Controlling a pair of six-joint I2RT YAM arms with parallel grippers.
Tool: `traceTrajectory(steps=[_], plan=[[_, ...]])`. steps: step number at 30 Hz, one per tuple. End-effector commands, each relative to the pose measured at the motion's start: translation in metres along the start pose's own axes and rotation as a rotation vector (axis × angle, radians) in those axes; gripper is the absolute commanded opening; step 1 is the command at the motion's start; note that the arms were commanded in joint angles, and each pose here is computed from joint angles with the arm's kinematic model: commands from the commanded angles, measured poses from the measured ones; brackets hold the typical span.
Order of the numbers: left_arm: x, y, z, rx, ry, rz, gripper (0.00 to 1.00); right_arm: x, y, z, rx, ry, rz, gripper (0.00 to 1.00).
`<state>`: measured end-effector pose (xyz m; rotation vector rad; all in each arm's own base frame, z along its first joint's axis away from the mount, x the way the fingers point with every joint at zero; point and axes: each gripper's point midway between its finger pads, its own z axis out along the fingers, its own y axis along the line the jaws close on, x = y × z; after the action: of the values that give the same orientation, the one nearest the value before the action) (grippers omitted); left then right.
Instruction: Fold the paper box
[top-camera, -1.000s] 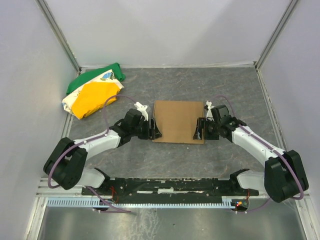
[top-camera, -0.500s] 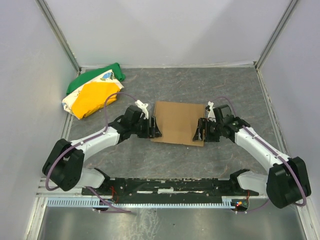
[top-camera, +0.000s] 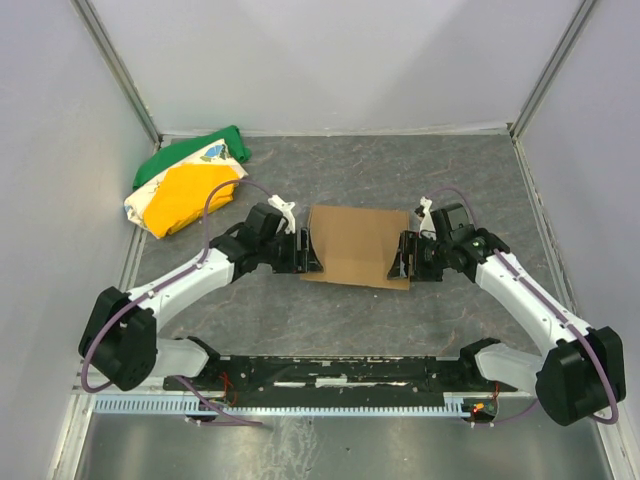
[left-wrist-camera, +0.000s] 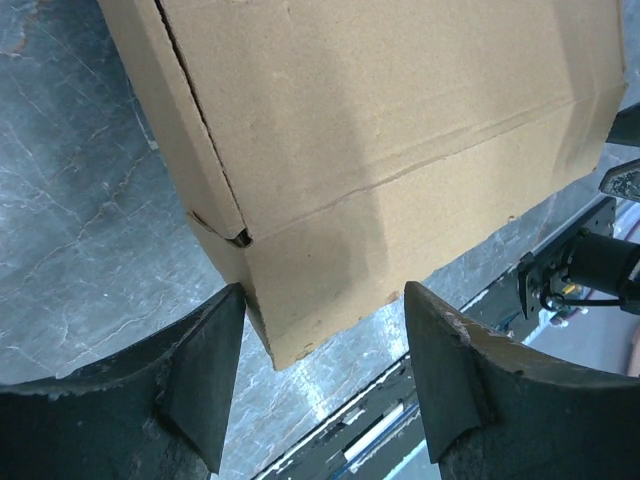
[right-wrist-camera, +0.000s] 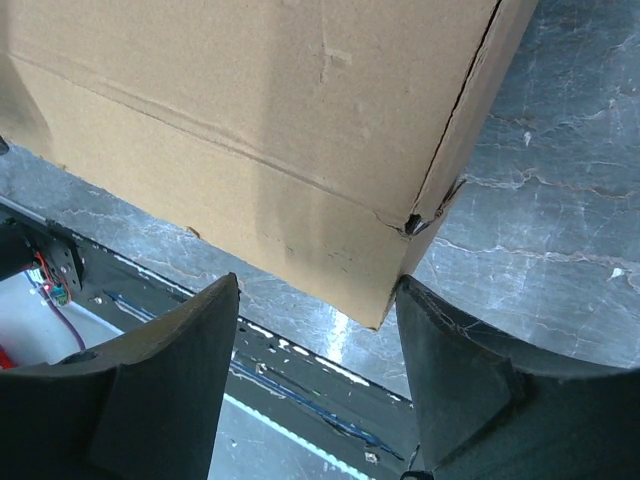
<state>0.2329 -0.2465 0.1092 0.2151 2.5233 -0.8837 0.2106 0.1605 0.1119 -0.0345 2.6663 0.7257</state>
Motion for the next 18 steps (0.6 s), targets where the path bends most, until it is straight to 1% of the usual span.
traceTrajectory(steps=[1, 3, 6, 9, 12, 15, 18], plan=[[-0.005, -0.037, -0.01, 0.164, 0.019, -0.03, 0.7, -0.011, 0.034, -0.008, -0.144, -0.007, -0.002, 0.71], [-0.001, -0.038, -0.009, 0.2, 0.031, -0.057, 0.69, -0.008, 0.039, -0.006, -0.179, 0.013, 0.01, 0.7], [0.002, -0.039, -0.01, 0.249, 0.042, -0.101, 0.65, -0.004, 0.042, -0.003, -0.204, 0.031, 0.033, 0.65], [0.0, -0.04, -0.017, 0.294, 0.035, -0.129, 0.62, -0.004, 0.044, -0.005, -0.212, 0.03, 0.046, 0.57], [-0.004, -0.039, -0.024, 0.31, 0.017, -0.141, 0.62, -0.004, 0.043, -0.008, -0.201, 0.022, 0.045, 0.56], [-0.003, -0.027, -0.022, 0.25, 0.007, -0.126, 0.63, -0.004, 0.037, -0.004, -0.17, 0.018, 0.04, 0.57], [0.002, -0.005, -0.017, 0.134, 0.018, -0.1, 0.63, -0.001, 0.029, 0.003, -0.147, 0.031, 0.034, 0.59]])
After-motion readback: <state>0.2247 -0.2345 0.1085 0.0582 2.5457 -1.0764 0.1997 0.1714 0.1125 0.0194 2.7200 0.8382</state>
